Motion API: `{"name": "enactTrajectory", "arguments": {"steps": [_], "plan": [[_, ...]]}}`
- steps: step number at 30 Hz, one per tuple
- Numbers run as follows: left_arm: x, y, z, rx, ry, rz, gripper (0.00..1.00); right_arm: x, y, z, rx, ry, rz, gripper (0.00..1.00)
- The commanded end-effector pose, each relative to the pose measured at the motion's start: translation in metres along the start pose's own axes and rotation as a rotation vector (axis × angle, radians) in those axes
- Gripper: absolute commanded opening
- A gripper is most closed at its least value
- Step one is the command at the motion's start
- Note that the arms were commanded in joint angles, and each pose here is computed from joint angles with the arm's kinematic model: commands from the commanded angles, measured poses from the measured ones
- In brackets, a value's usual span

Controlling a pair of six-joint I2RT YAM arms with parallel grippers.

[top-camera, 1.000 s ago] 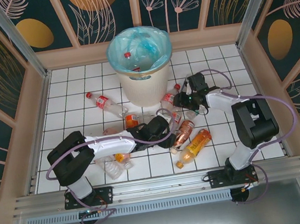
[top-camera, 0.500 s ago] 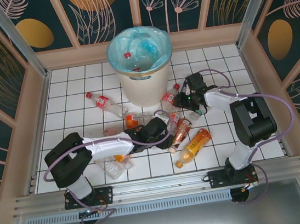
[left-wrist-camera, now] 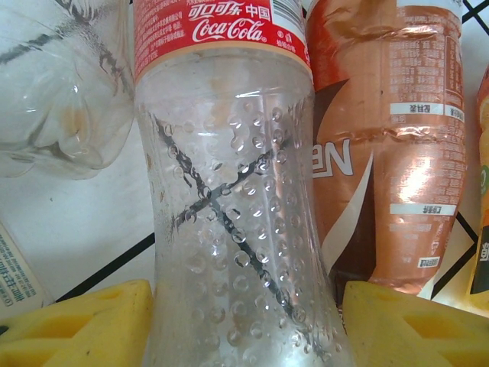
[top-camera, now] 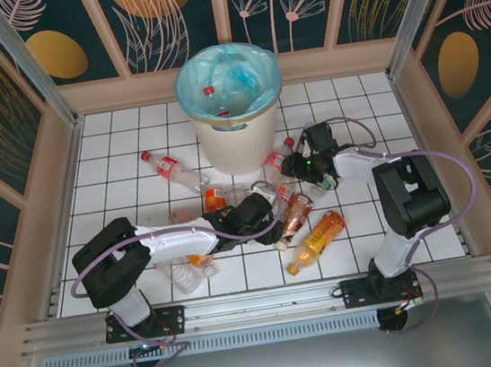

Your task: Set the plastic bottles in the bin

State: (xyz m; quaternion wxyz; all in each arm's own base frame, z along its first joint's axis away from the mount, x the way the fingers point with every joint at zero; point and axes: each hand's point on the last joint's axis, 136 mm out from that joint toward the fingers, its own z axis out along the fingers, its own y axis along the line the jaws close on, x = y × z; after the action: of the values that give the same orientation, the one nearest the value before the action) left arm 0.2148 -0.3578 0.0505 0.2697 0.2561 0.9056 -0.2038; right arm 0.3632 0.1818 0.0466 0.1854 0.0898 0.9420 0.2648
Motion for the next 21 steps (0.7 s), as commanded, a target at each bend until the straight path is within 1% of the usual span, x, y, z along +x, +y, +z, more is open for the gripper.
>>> {"name": "enactTrajectory", "arguments": {"steps": [1,8,14,21], "plan": [[-0.006,0.000,-0.006,-0.005,-0.036,0.004,0.67,-0.003,0.004,-0.003,-0.030,-0.029,0.023,0.51],[-0.007,0.000,-0.009,-0.002,-0.052,0.009,0.66,-0.006,0.003,-0.006,-0.050,-0.062,0.036,0.48],[-0.006,-0.002,-0.006,0.016,-0.056,0.010,0.67,-0.007,-0.004,-0.005,-0.059,-0.085,0.051,0.51],[-0.002,0.001,-0.005,0.007,-0.050,0.006,0.66,-0.006,-0.006,-0.002,-0.081,-0.085,0.069,0.48]]}}
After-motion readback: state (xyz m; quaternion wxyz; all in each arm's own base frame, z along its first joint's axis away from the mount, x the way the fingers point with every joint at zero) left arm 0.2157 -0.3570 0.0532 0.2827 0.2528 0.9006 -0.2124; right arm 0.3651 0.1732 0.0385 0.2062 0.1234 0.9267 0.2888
